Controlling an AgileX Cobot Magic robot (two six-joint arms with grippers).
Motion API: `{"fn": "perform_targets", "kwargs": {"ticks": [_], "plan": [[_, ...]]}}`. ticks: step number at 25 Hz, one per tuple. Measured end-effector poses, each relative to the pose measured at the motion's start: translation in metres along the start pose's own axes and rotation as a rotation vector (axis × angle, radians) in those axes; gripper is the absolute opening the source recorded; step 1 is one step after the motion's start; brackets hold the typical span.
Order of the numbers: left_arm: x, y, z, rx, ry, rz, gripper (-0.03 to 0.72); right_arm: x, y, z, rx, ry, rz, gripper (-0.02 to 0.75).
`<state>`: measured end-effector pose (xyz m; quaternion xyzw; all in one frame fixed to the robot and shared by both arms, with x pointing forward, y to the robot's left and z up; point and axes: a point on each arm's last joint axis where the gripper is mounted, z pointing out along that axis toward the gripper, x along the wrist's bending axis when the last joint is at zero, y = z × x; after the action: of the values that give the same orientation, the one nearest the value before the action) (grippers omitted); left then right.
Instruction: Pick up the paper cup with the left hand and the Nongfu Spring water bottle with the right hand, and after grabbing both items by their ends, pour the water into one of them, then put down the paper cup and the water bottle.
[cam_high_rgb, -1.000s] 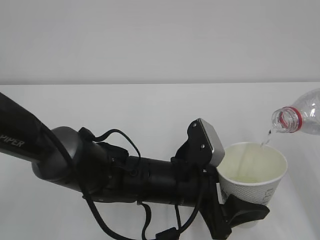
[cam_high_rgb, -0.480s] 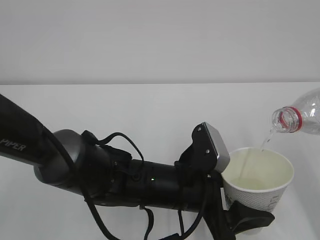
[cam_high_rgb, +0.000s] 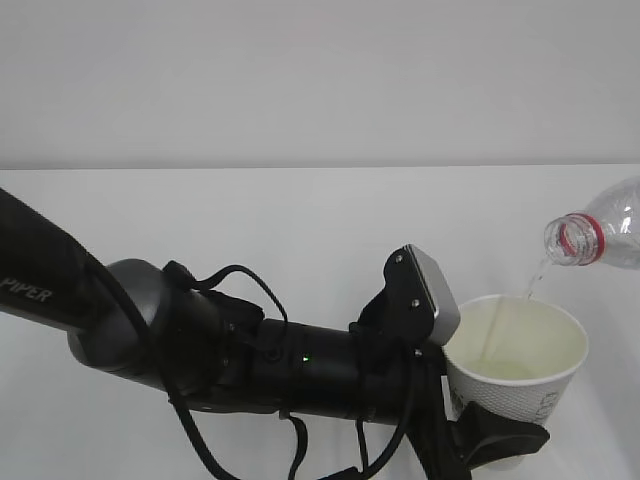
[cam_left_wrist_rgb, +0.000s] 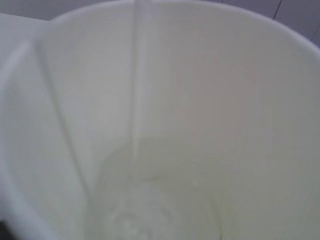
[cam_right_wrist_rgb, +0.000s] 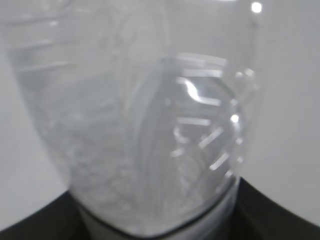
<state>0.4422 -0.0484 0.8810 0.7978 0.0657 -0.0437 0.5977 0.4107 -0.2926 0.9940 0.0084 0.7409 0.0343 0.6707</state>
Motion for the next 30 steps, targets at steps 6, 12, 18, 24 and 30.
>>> {"fn": "perform_targets", "kwargs": {"ticks": [6, 12, 18, 24, 30], "plan": [[0.0000, 0.0000, 0.0000, 0.000, 0.000, 0.000, 0.544, -0.0002, 0.0000, 0.0000, 0.000, -0.002, 0.000, 0.401], [0.0000, 0.0000, 0.0000, 0.000, 0.000, 0.000, 0.544, -0.0003, 0.0000, 0.0000, 0.000, -0.003, 0.000, 0.401], [-0.0001, -0.0001, 0.0000, 0.001, -0.001, 0.001, 0.544, -0.0005, 0.0000, 0.0000, 0.000, -0.005, 0.000, 0.401], [0.0000, -0.0002, 0.0000, 0.002, 0.000, 0.001, 0.544, -0.0005, 0.0000, 0.0000, 0.000, -0.005, 0.000, 0.401], [0.0000, -0.0002, 0.0000, 0.002, 0.000, 0.001, 0.544, -0.0005, 0.0000, 0.0000, 0.000, -0.005, 0.000, 0.401]]}}
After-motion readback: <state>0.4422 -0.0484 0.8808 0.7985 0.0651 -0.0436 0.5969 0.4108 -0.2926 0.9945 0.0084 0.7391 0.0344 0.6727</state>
